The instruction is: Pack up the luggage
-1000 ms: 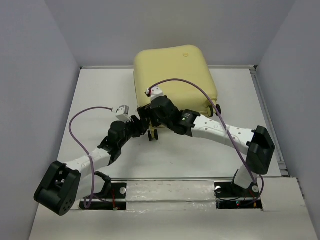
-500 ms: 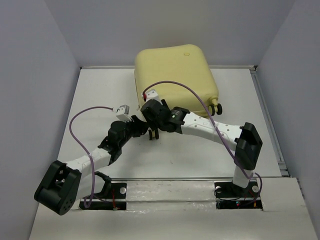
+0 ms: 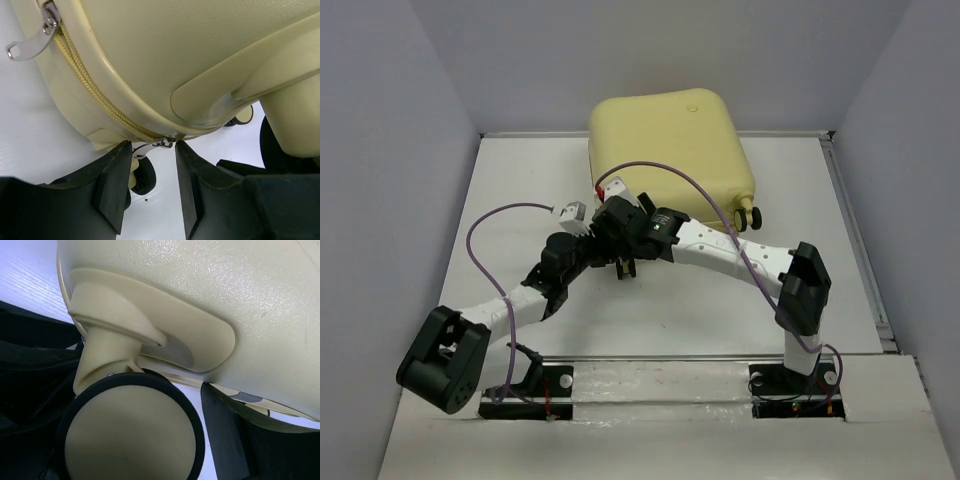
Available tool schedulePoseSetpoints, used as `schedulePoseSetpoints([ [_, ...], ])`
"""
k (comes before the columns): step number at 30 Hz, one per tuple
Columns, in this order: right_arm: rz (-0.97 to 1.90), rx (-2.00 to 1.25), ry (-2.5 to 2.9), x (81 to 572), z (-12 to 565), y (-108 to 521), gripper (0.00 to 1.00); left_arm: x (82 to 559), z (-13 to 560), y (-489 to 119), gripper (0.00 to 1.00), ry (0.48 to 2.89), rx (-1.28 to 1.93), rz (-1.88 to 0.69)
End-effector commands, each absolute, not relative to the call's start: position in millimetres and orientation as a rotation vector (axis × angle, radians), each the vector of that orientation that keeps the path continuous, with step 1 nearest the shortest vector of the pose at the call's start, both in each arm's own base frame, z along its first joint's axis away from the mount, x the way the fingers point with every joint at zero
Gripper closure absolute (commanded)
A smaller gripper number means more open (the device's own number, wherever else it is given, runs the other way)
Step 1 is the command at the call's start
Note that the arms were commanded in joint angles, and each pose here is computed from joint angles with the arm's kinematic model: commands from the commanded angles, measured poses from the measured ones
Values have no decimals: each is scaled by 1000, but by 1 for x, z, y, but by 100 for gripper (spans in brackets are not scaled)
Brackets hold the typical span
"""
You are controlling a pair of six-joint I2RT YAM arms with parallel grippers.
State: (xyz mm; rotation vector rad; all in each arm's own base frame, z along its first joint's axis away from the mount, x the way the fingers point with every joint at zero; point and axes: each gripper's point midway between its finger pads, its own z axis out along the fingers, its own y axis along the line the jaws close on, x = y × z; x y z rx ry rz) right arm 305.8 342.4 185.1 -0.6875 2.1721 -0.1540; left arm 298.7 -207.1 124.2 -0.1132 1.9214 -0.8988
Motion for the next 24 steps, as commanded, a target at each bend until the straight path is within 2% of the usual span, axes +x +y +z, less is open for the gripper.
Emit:
schedulePoseSetpoints([
  [1,-217,-649,2124,321,209,334,22,313,153,-220,50,1827,-36,-927],
  [3,-195,-654,2131,320,208,338,38,316,154,-222,52,1825,-32,-924],
  [4,-193,-653,2130,321,208,338,59,317,154,-221,53,1826,-34,-919],
  [5,-189,-653,2126,321,209,339,68,318,153,-221,54,1828,-37,-913],
  [6,-179,-661,2125,321,208,341,76,319,153,-221,62,1826,-39,-911],
  [7,-160,-666,2110,318,211,345,89,321,153,-219,66,1823,-51,-898],
  [8,-157,-662,2103,319,213,345,93,321,154,-217,70,1819,-57,-889],
  [9,-147,-662,2101,318,213,345,93,323,152,-216,82,1822,-66,-878],
  [11,-114,-658,2093,316,216,345,93,327,149,-209,94,1833,-107,-834],
  [24,-30,-624,2061,296,228,319,93,333,128,-151,94,1879,-314,-519],
])
